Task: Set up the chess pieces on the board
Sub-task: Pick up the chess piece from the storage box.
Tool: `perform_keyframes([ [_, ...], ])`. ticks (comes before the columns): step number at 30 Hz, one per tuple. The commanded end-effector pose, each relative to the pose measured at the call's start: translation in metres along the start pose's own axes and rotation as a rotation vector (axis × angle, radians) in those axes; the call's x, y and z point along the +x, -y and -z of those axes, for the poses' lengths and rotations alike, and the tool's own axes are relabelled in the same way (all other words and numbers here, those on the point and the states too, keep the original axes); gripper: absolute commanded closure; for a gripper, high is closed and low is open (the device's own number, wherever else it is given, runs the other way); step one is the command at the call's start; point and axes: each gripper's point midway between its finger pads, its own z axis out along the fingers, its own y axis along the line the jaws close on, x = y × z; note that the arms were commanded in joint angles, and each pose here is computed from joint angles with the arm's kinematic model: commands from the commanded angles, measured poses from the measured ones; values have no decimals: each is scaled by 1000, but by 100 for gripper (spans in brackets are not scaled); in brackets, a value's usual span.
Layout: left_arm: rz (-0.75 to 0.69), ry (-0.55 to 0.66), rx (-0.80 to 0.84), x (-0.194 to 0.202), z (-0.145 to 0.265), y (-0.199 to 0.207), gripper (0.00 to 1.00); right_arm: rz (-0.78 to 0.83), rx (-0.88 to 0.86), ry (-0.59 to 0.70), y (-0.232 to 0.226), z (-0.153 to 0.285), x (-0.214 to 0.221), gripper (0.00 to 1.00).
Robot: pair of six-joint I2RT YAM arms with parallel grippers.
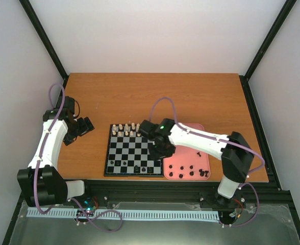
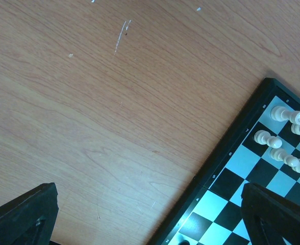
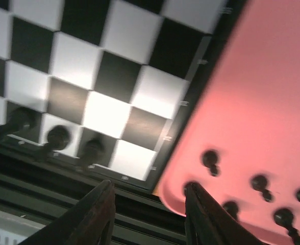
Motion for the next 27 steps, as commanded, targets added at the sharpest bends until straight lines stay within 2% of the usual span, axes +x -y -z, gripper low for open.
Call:
perform_keyframes([
  [1,-17,18,21,-7,3,7,0,-100,44,4,46,7,5,61],
  [9,-17,13,15,-8,1,7,0,-124,-1,-61,76,-23,18,62],
  [22,-18,11,3,-12,0,7,0,-94,-7,-138,74,-56,25,63],
  [27,-17,12,5,-13,1,8,0,-90,-9,-150,73,-64,24,66],
])
